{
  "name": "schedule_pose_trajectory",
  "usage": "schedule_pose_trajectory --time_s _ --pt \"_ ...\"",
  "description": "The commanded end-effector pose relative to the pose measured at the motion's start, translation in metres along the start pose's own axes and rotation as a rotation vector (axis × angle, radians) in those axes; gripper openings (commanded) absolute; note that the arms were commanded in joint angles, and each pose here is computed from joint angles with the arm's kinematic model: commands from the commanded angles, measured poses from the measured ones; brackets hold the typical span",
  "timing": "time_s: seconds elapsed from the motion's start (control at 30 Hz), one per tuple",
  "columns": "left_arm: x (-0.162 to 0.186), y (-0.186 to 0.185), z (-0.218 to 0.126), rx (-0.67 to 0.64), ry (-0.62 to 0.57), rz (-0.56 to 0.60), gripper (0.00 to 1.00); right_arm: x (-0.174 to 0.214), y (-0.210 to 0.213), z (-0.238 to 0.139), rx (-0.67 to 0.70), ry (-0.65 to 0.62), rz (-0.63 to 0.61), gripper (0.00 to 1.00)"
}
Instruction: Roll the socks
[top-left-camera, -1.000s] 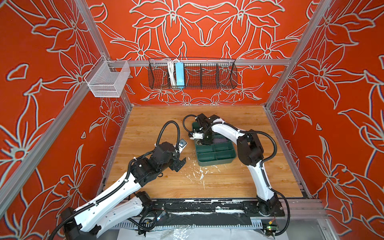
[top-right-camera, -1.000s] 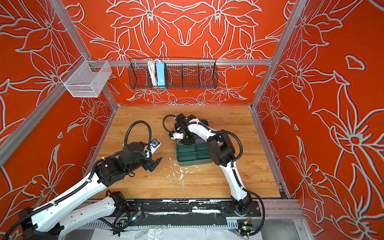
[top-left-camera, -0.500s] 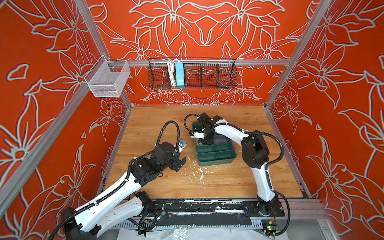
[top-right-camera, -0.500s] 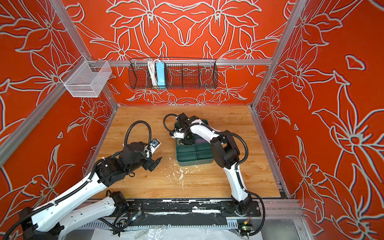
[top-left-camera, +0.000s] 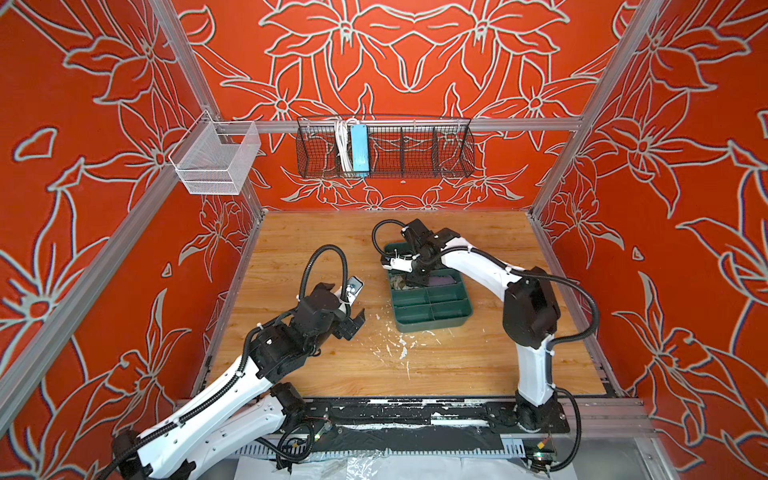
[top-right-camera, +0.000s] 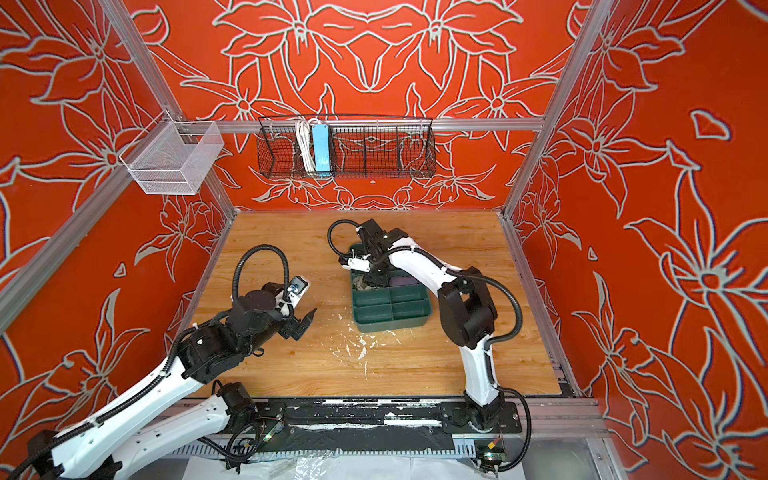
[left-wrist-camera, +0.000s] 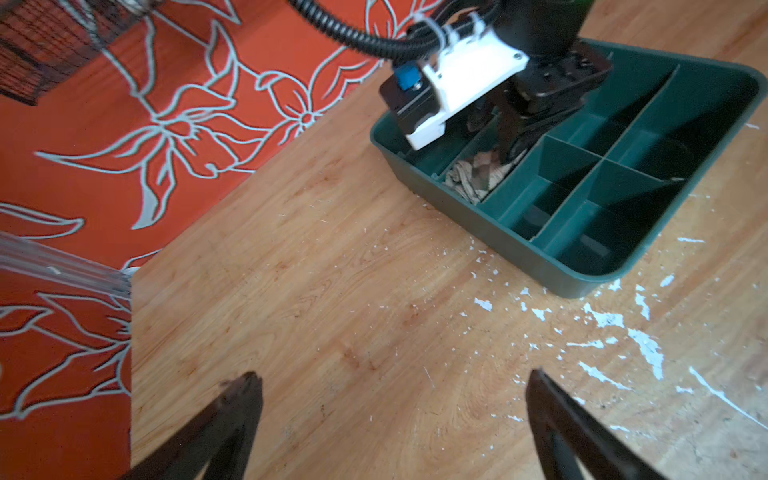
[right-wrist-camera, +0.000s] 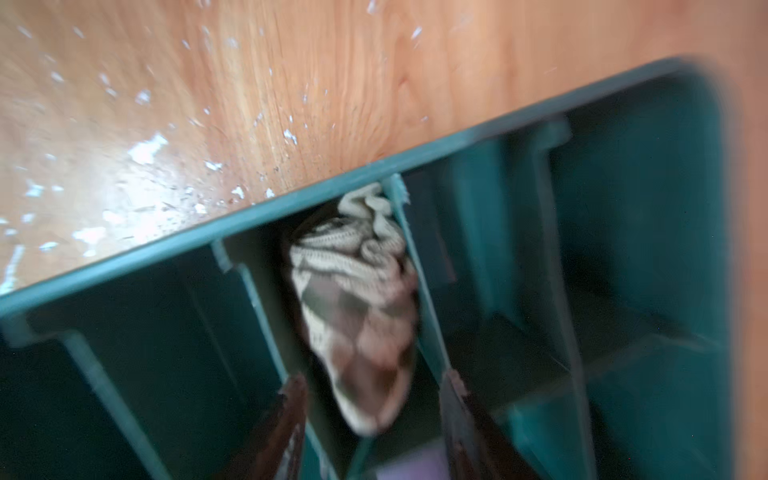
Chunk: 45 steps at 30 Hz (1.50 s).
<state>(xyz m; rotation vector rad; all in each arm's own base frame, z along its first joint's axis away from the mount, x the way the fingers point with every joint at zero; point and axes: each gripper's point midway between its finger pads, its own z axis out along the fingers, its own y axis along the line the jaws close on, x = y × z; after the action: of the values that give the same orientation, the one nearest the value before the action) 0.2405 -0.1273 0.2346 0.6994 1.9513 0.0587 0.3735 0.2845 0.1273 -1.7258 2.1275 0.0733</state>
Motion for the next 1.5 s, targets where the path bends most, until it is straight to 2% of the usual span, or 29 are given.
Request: schedule_pose_trajectory --time_s 0.0,0.1,0.2,0.3,0.37,0.47,0.53,0.6,0.7,0.77,0.87,0.93,1.13,1.33,1.47 --pt "-0.010 0.022 -0.011 -0.107 -0.089 -0.053 0.97 -0.026 -0.019 -0.062 0.149 -0.164 0.029 0.54" --pt "-0.011 0.026 -0.018 -0.122 -0.140 -0.079 0.97 -0.028 -0.039 -0.113 0.296 -0.298 0.121 0.56" --pt "-0.015 0.030 -0.025 -0.134 -0.189 -0.114 0.97 -0.017 -0.064 -0.168 0.521 -0.433 0.332 0.62" --pt "-0.018 0.035 -0.028 -0.155 -0.231 -0.165 0.97 0.016 -0.073 -0.218 0.682 -0.573 0.645 0.82" --pt "-0.018 0.039 -0.027 -0.181 -0.244 -0.219 0.97 0.036 -0.059 -0.233 0.621 -0.701 0.780 0.82" --pt "-0.014 0.044 -0.023 -0.213 -0.225 -0.304 0.97 0.061 -0.039 -0.222 0.487 -0.813 0.926 0.76" --pt "-0.012 0.038 -0.018 -0.184 -0.212 -0.322 0.97 0.084 -0.033 -0.204 0.469 -0.771 1.032 0.73" --pt "-0.008 0.032 -0.011 -0.154 -0.180 -0.333 0.97 0.113 -0.032 -0.182 0.503 -0.658 1.142 0.72" --pt "0.006 0.028 0.006 -0.153 -0.086 -0.340 0.97 0.155 -0.030 -0.143 0.521 -0.454 1.279 0.78" --pt "0.018 0.028 0.017 -0.167 -0.011 -0.336 0.97 0.163 -0.028 -0.120 0.453 -0.378 1.317 0.79" --pt "0.028 0.031 0.025 -0.200 0.054 -0.341 0.97 0.150 -0.022 -0.090 0.307 -0.336 1.283 0.74" --pt "0.031 0.031 0.027 -0.208 0.069 -0.335 0.97 0.145 -0.022 -0.076 0.257 -0.316 1.268 0.72" --pt "0.033 0.033 0.027 -0.213 0.060 -0.329 0.97 0.165 -0.036 -0.047 0.342 -0.215 1.293 0.64" --pt "0.038 0.031 0.029 -0.212 0.067 -0.284 0.97 0.159 -0.048 -0.030 0.326 -0.223 1.303 0.53" --pt "0.041 0.035 0.028 -0.236 0.058 -0.271 0.97 0.153 -0.054 -0.022 0.308 -0.248 1.317 0.39"
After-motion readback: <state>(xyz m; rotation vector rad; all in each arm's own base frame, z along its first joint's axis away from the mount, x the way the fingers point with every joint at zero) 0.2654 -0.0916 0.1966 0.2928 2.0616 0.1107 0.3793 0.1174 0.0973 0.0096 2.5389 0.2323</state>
